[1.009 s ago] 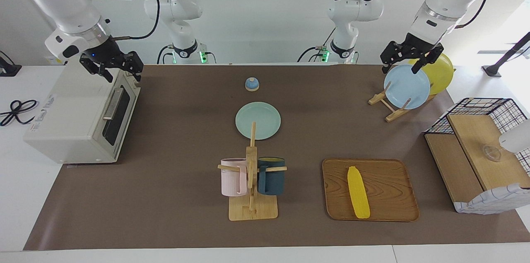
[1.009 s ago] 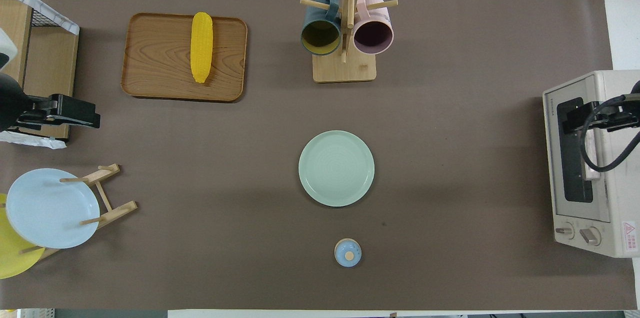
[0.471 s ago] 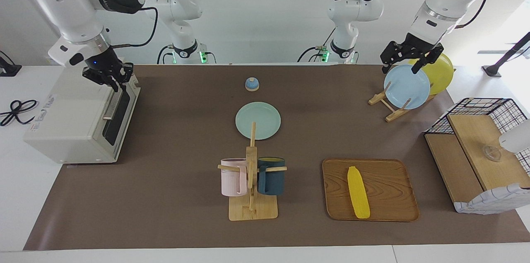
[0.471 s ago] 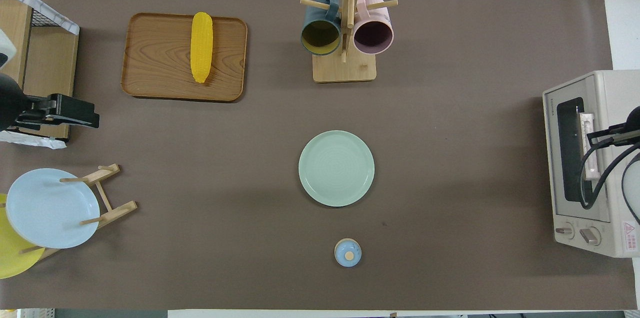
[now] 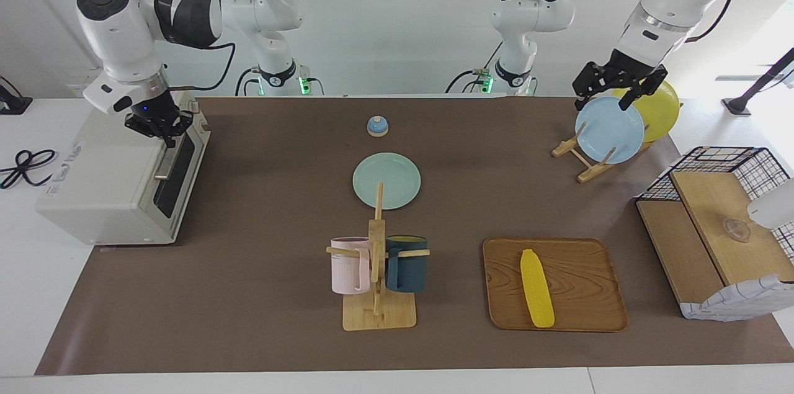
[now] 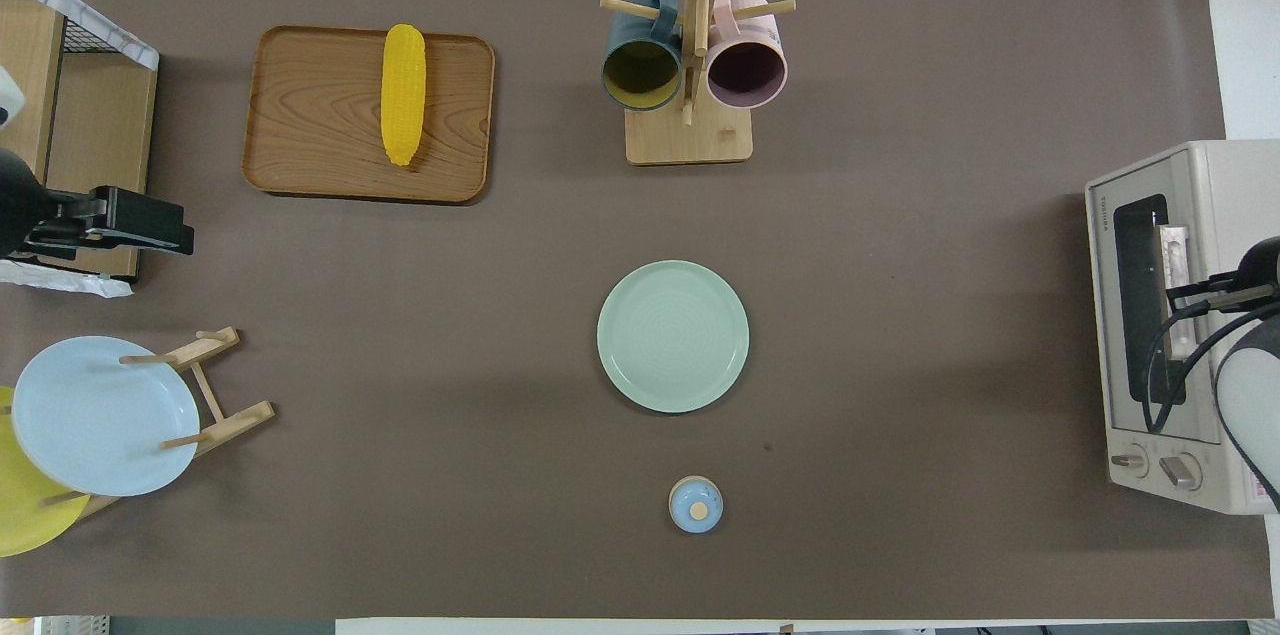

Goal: Put corn in oven

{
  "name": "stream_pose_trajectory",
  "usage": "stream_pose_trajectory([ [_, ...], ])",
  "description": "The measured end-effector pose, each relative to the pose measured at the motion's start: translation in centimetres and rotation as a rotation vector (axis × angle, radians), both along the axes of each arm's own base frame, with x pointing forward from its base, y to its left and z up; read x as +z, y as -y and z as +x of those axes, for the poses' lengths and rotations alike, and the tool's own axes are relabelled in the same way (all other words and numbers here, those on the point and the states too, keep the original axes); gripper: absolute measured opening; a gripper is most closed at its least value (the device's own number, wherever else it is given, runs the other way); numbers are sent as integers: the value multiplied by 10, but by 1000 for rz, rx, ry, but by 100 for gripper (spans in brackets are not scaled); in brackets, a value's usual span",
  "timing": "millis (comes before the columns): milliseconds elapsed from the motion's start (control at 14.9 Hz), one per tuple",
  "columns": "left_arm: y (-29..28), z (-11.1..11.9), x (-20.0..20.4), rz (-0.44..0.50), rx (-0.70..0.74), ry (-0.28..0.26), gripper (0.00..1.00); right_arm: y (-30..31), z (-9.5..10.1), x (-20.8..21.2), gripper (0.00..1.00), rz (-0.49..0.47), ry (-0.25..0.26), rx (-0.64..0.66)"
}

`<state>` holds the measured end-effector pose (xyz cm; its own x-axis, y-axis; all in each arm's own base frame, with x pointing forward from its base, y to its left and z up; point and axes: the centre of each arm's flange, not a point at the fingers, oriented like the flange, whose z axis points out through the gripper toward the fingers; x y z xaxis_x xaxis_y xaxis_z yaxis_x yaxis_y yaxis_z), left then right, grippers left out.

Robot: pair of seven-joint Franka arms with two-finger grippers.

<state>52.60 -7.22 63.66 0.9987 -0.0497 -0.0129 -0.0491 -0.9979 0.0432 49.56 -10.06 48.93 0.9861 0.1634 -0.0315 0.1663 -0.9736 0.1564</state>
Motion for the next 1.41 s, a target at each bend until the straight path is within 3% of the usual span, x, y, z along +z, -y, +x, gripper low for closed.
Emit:
stream_pose_trajectory([
  [1413, -1, -7, 13, -2, 0, 24, 100, -5, 4, -21, 1, 37, -9, -53],
])
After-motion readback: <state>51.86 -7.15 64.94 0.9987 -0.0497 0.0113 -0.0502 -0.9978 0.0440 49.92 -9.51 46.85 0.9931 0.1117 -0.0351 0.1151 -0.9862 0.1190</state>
